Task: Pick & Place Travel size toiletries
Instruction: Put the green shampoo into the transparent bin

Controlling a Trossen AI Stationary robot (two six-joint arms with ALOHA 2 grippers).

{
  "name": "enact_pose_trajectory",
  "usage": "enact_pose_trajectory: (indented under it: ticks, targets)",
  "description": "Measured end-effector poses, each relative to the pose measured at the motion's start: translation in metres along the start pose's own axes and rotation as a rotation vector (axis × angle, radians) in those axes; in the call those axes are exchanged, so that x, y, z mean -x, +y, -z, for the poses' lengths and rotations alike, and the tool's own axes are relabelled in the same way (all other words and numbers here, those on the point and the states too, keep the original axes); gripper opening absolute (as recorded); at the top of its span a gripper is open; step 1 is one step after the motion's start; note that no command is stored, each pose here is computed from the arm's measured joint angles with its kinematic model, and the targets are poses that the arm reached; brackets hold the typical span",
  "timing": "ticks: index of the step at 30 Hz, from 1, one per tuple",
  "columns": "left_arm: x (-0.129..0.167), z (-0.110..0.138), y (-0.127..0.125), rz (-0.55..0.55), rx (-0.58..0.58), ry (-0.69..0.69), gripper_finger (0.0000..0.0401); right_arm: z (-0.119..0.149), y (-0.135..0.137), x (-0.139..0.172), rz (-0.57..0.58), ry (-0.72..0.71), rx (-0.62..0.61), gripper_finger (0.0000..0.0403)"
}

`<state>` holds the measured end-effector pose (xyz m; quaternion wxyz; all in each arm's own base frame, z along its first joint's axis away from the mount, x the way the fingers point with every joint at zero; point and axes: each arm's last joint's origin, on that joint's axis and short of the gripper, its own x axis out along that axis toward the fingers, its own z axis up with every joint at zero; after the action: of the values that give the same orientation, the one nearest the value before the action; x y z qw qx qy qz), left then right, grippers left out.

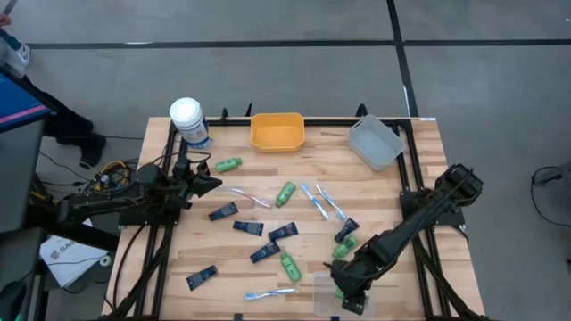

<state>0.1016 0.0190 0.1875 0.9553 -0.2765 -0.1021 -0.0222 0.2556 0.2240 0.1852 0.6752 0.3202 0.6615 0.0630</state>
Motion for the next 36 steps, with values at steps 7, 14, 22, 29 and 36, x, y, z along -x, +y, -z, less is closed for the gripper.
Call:
enact_pose_trajectory:
  ticks: [7, 14, 22, 29, 36]
  targets:
    - [0.0, -0.001, -0.001, 0.005, -0.002, -0.007, 0.0001, -0.001, 0.001, 0.0, -0.007, -0.003, 0.026, 0.0211]
    - [0.0, -0.001, -0.001, 0.006, -0.008, -0.013, 0.0012, -0.009, 0.0, 0.023, -0.082, 0.001, 0.029, 0.0236]
    - [0.0, -0.002, -0.001, -0.008, -0.011, -0.029, 0.0052, -0.004, -0.023, 0.097, 0.033, -0.164, 0.154, 0.0215]
    - [0.0, -0.002, -0.001, -0.011, -0.011, -0.033, 0.0084, 0.011, -0.053, 0.102, 0.365, 0.004, 0.375, 0.0223]
    - [0.0, -0.002, -0.001, -0.01, -0.01, -0.034, 0.01, -0.01, -0.062, 0.076, 0.449, 0.095, 0.539, 0.0296]
